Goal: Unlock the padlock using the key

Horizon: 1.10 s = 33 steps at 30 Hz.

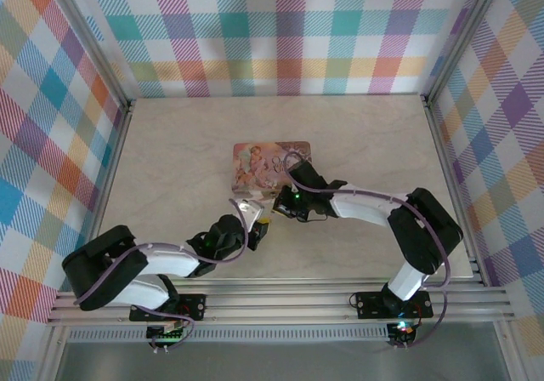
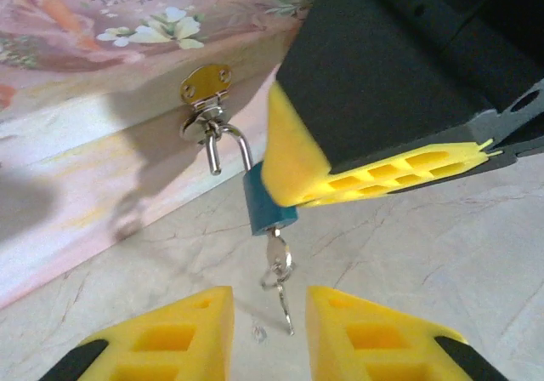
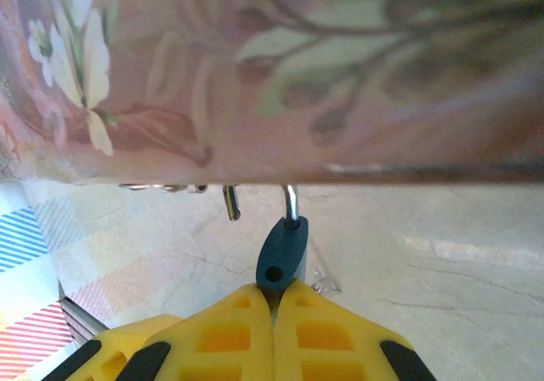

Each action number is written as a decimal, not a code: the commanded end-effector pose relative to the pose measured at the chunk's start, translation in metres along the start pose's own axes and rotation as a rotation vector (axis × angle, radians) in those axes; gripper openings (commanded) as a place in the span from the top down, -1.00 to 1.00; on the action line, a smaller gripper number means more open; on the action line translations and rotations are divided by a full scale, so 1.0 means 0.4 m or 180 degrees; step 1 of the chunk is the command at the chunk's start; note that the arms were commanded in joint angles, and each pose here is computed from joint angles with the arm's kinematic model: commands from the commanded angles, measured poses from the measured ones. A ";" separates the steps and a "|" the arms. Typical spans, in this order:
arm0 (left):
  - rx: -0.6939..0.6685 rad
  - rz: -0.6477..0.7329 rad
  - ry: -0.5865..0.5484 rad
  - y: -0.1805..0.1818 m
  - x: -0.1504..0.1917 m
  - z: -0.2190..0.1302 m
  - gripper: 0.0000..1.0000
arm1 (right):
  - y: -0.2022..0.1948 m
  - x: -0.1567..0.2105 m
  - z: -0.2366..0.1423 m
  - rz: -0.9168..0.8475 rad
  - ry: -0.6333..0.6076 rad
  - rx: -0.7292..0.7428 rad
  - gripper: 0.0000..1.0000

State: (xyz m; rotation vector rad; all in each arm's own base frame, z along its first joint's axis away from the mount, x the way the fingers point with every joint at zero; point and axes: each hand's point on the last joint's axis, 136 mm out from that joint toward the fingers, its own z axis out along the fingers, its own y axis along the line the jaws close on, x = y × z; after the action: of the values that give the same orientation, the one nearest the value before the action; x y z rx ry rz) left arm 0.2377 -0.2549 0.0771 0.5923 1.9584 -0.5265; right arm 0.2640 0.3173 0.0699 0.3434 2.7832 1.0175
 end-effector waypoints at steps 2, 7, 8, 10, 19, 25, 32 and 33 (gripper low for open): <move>-0.0069 -0.0187 0.0069 0.018 0.017 -0.040 0.41 | -0.036 -0.009 -0.011 0.0298 -0.0193 0.0054 1.00; -0.0200 -0.0341 -0.0013 0.045 0.004 -0.084 0.37 | -0.021 -0.025 -0.025 0.0464 -0.0368 -0.0136 1.00; -0.0219 -0.0364 -0.0039 0.049 -0.001 -0.093 0.36 | -0.017 -0.027 -0.027 0.0506 -0.0397 -0.0182 1.00; -0.0280 -0.0418 -0.0076 0.061 -0.006 -0.109 0.34 | -0.006 -0.031 -0.027 0.0549 -0.0424 -0.0257 1.00; -0.0445 -0.0533 -0.0140 0.095 -0.001 -0.159 0.29 | 0.057 -0.041 -0.020 0.0799 -0.0508 -0.0552 1.00; -0.0402 -0.0603 -0.0178 0.090 -0.019 -0.178 0.29 | 0.109 -0.055 -0.037 0.0889 -0.0610 -0.0774 1.00; -0.0347 -0.0625 -0.0163 0.081 -0.034 -0.185 0.29 | 0.067 -0.074 -0.016 0.1092 -0.0815 -0.0799 1.00; -0.0330 -0.0633 -0.0154 0.079 -0.033 -0.185 0.29 | 0.057 -0.074 -0.006 0.1180 -0.0818 -0.0831 1.00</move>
State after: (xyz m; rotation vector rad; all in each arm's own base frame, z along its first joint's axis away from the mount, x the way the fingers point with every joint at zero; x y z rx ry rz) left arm 0.2105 -0.1871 0.1088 0.3324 1.9949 -0.5339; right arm 0.2845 0.3239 0.0915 0.8127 2.4721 1.2352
